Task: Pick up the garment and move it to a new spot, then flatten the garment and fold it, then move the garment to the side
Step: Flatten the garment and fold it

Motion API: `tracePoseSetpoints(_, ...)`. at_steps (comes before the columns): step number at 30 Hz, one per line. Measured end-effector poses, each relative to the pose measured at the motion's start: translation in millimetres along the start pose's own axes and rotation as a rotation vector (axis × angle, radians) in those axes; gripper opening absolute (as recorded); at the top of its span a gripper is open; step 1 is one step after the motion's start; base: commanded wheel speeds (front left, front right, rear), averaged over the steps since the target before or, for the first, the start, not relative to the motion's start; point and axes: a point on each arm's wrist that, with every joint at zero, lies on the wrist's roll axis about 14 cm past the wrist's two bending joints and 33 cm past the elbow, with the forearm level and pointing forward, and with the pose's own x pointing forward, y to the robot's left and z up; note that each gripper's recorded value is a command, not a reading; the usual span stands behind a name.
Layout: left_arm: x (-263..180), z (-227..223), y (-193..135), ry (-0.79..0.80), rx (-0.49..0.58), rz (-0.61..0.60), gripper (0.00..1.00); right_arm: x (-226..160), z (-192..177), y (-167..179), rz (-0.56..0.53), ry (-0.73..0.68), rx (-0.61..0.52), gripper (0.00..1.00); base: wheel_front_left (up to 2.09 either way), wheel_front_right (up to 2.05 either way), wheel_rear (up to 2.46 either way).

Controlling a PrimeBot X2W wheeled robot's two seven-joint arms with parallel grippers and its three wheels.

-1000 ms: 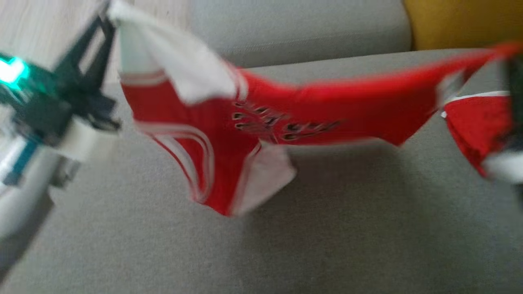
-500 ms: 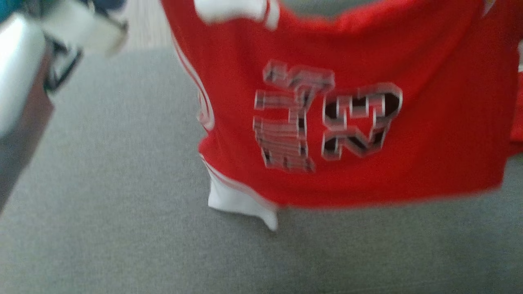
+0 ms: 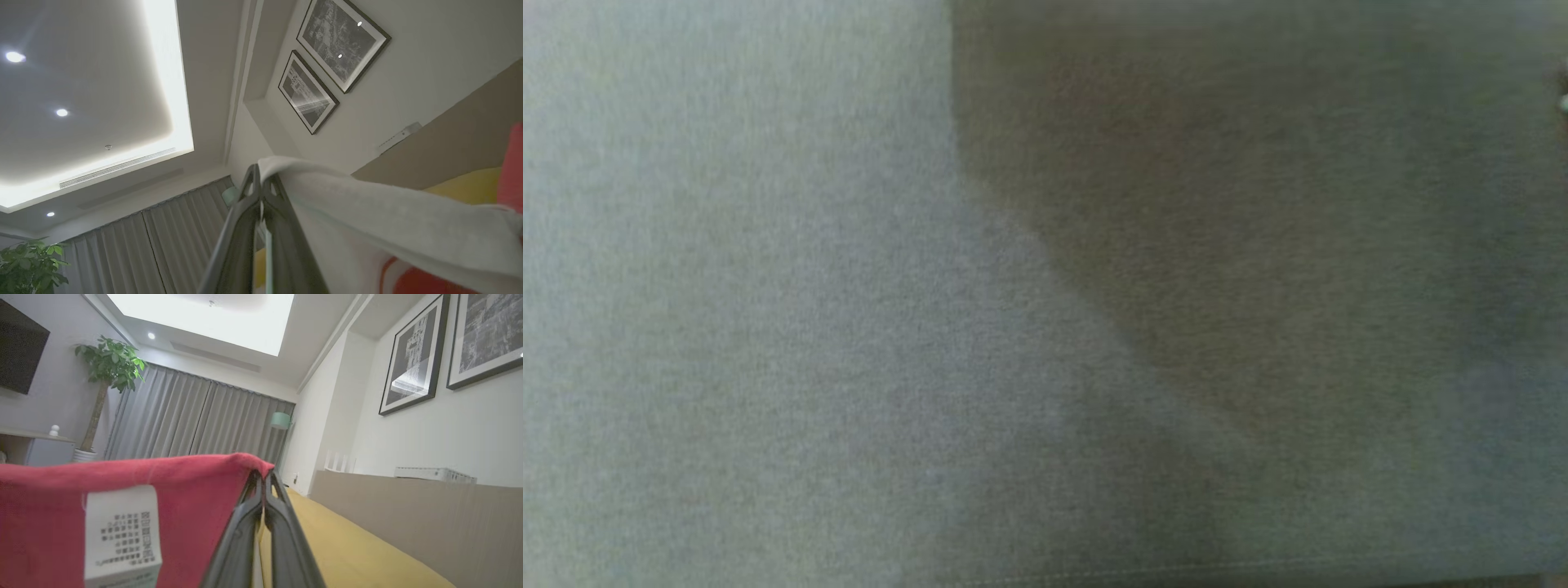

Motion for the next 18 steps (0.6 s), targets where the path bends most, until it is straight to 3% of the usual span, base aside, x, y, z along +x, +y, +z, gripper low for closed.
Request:
tracePoseSetpoints(4, -53, -65, -25, 0.136, -0.023, -0.044, 0.0, -14, -61, 31, 0.054, 0.101, 0.026, 0.0, 0.0, 0.0, 0.0)
tracePoseSetpoints(7, -122, -121, -52, 0.324, -0.066, -0.087, 0.0, -48, -119, 57, 0.104, 0.238, 0.053, 0.0, 0.0, 0.0, 0.0)
tracePoseSetpoints(10, -188, -149, -85, 0.477, -0.134, -0.132, 0.0, -94, -164, 83, 0.163, 0.378, 0.075, 0.0, 0.0, 0.0, 0.0)
tracePoseSetpoints(18, -311, -141, -136, 0.74, -0.328, -0.137, 0.0, -195, -186, 83, 0.158, 0.562, 0.128, 0.0, 0.0, 0.0, 0.0)
